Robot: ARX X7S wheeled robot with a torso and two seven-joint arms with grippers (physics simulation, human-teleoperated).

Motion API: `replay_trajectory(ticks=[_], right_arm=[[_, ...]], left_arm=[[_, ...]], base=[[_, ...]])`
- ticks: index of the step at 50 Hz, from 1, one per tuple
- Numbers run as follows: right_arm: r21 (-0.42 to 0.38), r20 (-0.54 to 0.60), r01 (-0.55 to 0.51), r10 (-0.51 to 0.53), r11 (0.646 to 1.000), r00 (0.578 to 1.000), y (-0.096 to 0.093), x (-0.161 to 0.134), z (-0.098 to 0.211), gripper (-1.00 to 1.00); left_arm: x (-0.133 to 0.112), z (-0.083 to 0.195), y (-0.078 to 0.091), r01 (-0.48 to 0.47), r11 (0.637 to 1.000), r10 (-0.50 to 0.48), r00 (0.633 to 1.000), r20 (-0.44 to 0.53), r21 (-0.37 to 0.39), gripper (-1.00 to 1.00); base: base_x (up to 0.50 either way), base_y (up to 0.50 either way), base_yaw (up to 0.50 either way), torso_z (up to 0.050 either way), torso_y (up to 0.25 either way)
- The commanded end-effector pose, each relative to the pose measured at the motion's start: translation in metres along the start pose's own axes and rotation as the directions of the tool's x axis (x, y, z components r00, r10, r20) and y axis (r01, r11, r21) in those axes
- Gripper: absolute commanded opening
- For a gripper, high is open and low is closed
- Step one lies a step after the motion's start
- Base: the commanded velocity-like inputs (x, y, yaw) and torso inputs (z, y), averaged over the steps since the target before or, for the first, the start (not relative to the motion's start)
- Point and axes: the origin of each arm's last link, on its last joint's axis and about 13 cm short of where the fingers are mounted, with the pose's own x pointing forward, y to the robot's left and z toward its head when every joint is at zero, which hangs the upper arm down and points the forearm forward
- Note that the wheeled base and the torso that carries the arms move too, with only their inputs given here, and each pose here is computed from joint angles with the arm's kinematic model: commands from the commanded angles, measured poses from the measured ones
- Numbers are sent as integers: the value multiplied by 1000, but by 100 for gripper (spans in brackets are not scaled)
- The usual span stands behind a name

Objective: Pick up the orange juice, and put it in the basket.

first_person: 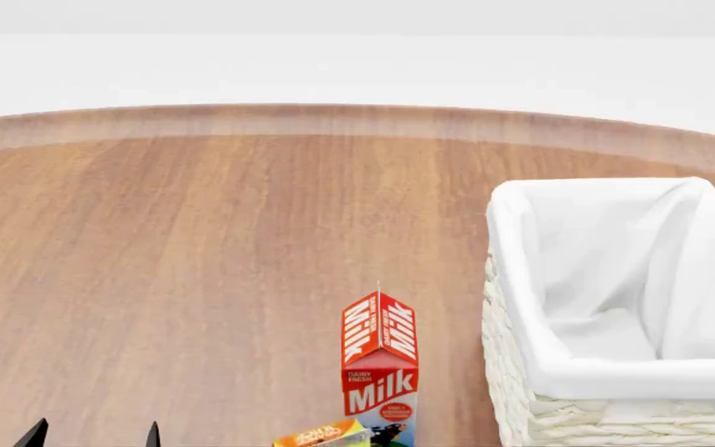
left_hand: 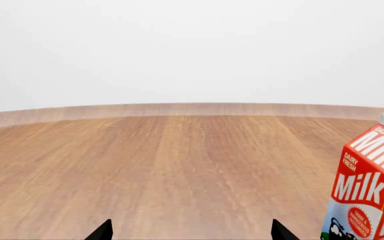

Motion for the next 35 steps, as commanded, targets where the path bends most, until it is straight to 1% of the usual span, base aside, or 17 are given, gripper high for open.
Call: replay_trajectory(ticks=[1,18,35], right_arm=[[-32,75,3,-1,999,997,0,0,17,-100],[-44,116,15,-10,999,993,-4,2,35,-100],[-58,184,25,-14,998,983,-8,0,66,-100]], left_arm=[[0,0,0,0,1000,0,1000,0,0,100],[0,0,0,0,1000,0,1000,0,0,100],[0,0,0,0,1000,0,1000,0,0,100]], base=[[0,0,3,0,0],[0,0,0,0,1],[0,0,0,0,0]])
